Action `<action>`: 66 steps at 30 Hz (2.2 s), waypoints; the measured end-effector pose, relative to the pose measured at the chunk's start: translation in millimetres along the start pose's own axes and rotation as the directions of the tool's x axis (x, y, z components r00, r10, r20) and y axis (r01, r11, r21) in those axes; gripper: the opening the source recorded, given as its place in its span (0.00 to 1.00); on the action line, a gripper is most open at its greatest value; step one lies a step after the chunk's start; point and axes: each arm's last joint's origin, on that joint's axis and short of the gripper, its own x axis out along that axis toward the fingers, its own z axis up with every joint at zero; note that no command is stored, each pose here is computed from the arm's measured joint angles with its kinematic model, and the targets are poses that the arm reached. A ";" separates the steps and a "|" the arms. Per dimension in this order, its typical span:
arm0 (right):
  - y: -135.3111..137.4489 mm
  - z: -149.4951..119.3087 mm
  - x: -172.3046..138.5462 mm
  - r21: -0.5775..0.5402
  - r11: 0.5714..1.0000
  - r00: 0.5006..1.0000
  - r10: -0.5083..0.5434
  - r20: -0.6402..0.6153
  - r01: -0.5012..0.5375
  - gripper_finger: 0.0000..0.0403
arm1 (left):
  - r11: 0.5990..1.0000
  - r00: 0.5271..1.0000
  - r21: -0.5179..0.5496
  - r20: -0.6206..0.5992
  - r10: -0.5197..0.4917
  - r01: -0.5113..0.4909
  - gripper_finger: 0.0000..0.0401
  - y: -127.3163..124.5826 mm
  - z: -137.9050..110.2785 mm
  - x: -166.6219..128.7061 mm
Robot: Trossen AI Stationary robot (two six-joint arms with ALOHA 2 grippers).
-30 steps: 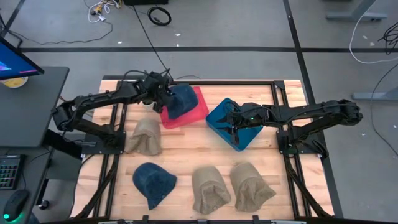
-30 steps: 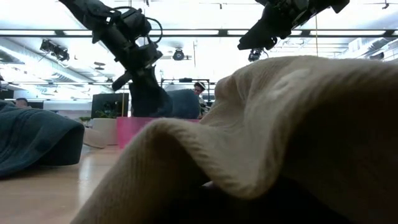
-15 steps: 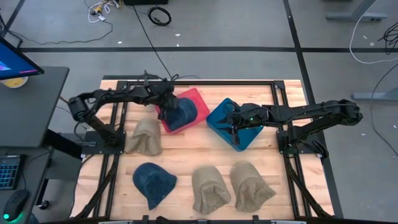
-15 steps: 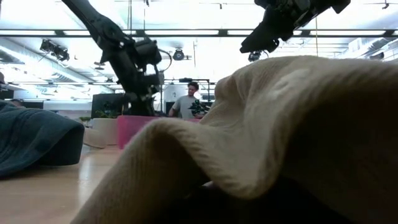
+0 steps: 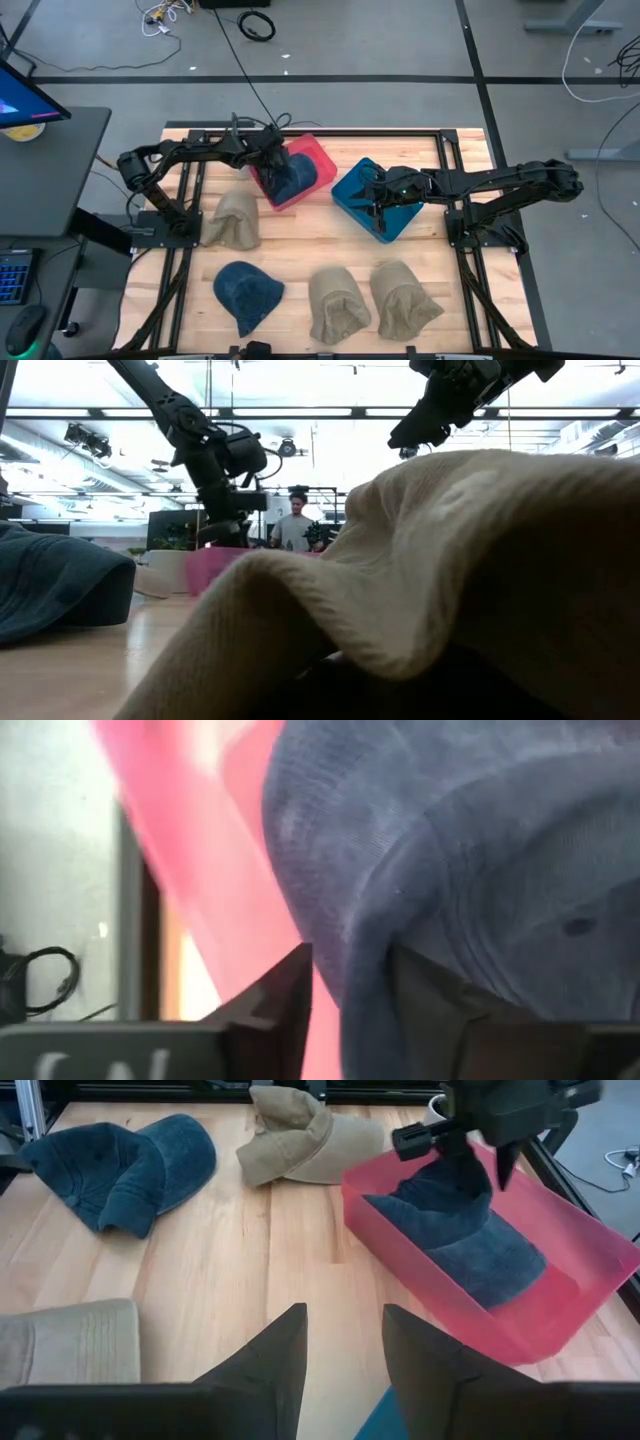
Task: Pick & Place hat
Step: Put the top blue cap into the red bin, then put the blue cap into the red bin
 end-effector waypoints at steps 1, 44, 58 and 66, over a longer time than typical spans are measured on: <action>0.1 0.0 0.0 0.000 1.000 1.000 0.000 0.000 0.000 0.33 | 1.000 1.000 0.006 -0.002 -0.002 0.002 0.39 1.4 2.4 -1.9; 2.4 -20.7 48.3 0.059 0.998 0.991 0.004 -0.137 0.004 0.33 | 0.676 0.845 -0.614 -0.026 -0.534 0.408 0.49 -258.9 50.4 -184.5; 2.5 -14.8 53.3 0.069 0.998 0.998 0.002 -0.064 0.002 0.33 | 0.719 0.927 -0.677 -0.149 -0.345 0.159 0.49 -316.4 5.6 -200.9; 2.3 -8.4 53.3 0.070 0.998 1.000 0.000 0.002 -0.001 0.33 | 0.722 0.934 -0.685 -0.187 -0.306 0.099 0.49 -343.9 -3.3 -189.2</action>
